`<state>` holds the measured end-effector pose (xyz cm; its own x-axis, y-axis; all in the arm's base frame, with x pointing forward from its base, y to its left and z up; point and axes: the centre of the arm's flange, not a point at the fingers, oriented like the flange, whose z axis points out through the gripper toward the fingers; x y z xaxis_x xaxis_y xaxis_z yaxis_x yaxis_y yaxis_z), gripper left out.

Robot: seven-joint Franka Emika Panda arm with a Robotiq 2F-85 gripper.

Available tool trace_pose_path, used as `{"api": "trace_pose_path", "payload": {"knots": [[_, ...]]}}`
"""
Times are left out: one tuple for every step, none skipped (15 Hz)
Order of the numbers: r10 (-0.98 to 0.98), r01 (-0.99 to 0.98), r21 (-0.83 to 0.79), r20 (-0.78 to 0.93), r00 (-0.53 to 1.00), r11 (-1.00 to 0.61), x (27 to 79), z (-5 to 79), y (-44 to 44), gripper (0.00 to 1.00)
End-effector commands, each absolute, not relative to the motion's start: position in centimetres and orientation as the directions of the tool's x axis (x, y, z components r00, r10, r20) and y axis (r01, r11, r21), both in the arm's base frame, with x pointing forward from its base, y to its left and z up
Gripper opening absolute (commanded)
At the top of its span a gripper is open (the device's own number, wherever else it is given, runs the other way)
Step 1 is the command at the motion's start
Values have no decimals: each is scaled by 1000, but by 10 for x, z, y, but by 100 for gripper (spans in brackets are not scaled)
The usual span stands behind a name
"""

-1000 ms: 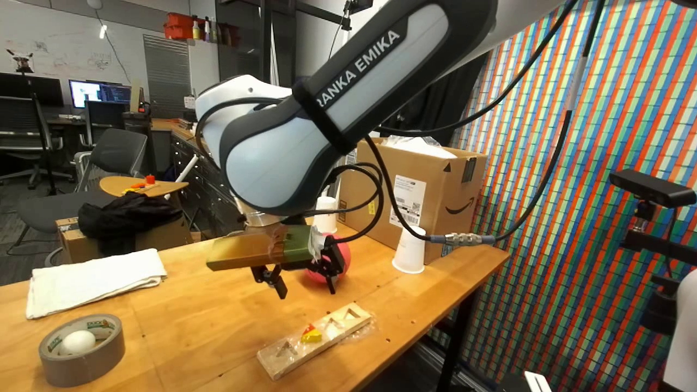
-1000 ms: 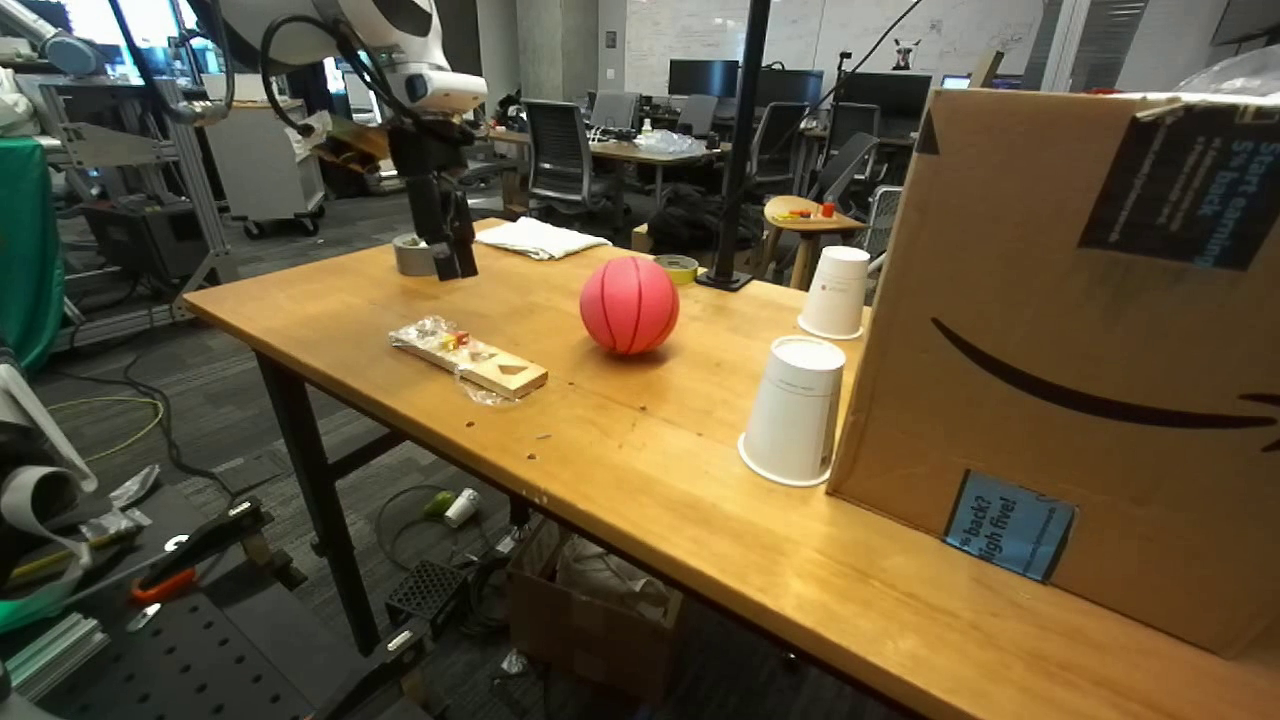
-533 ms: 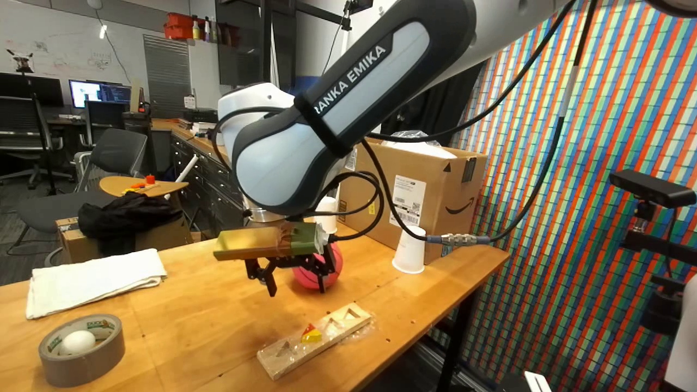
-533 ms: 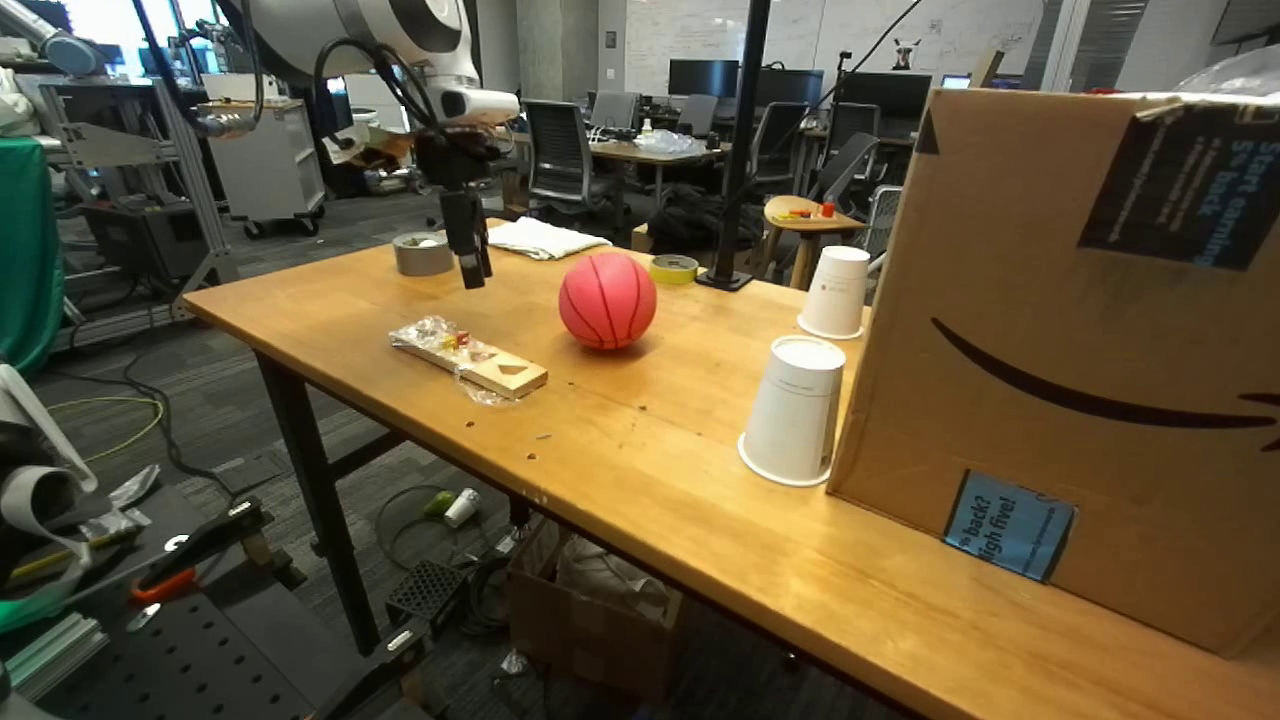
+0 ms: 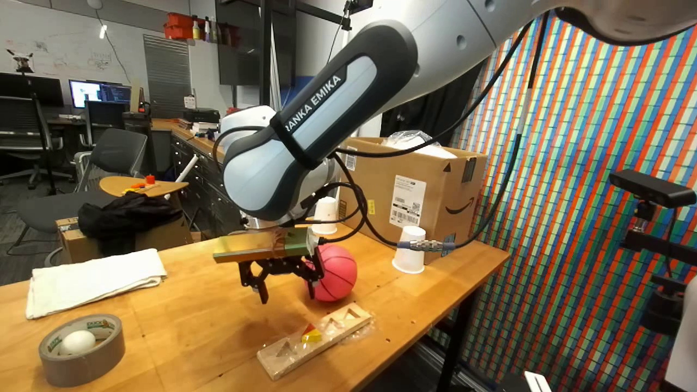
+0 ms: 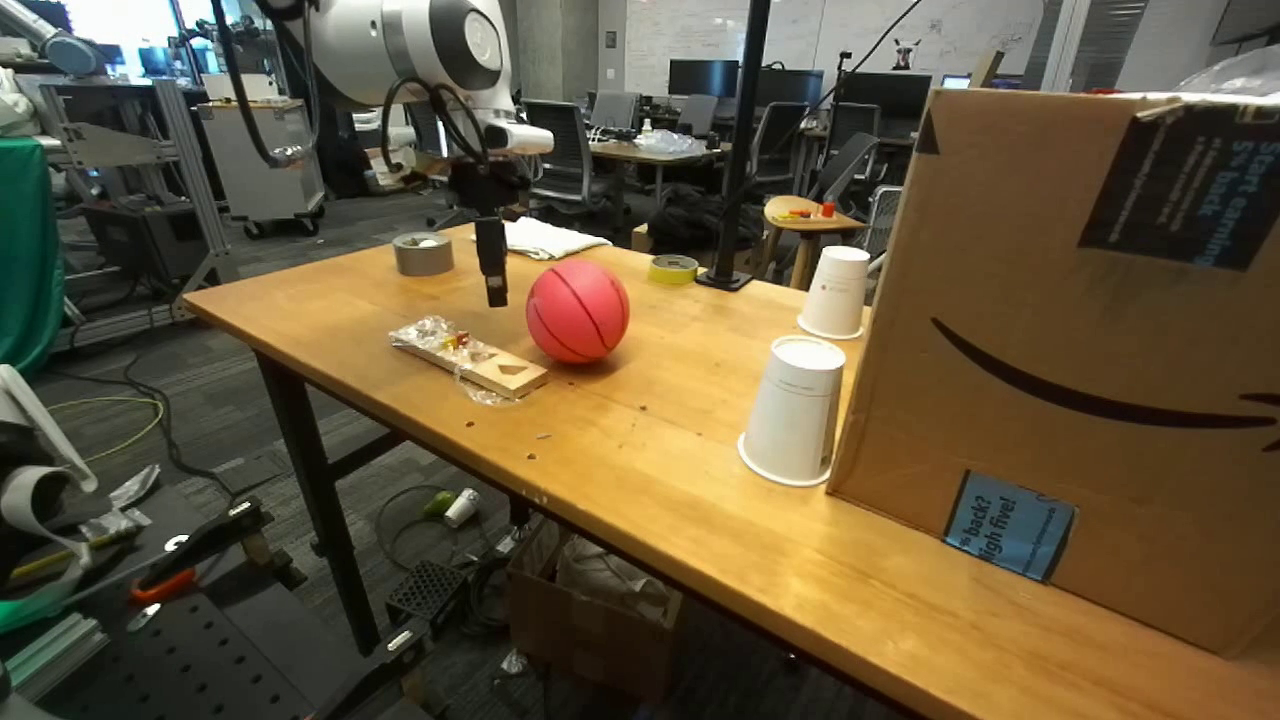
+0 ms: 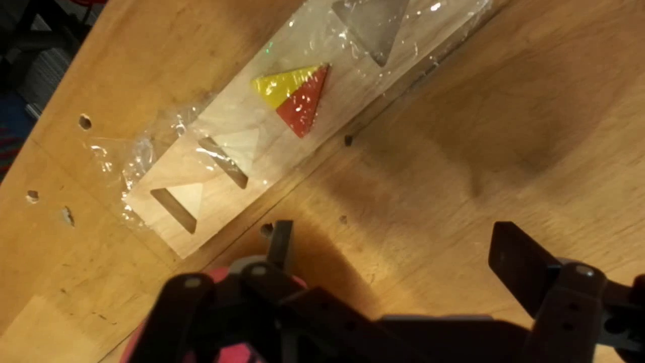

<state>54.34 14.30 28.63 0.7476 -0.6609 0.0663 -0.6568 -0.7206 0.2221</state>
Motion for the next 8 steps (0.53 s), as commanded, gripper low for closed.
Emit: {"api": "trace_pose_path", "payload": {"knots": [[-684, -669, 266, 48, 728, -693, 567, 293, 134, 100], [-696, -679, 279, 49, 716, -679, 568, 296, 130, 100], [-710, -690, 288, 46, 703, -664, 569, 300, 127, 100], [-718, -695, 293, 40, 695, -656, 568, 304, 125, 100], [-724, -697, 296, 25, 690, -654, 568, 308, 124, 100], [-729, -699, 296, 15, 684, -650, 567, 312, 123, 100], [-737, -705, 290, -2, 676, -647, 564, 314, 125, 100], [-743, -708, 288, -19, 669, -645, 562, 317, 126, 100]]}}
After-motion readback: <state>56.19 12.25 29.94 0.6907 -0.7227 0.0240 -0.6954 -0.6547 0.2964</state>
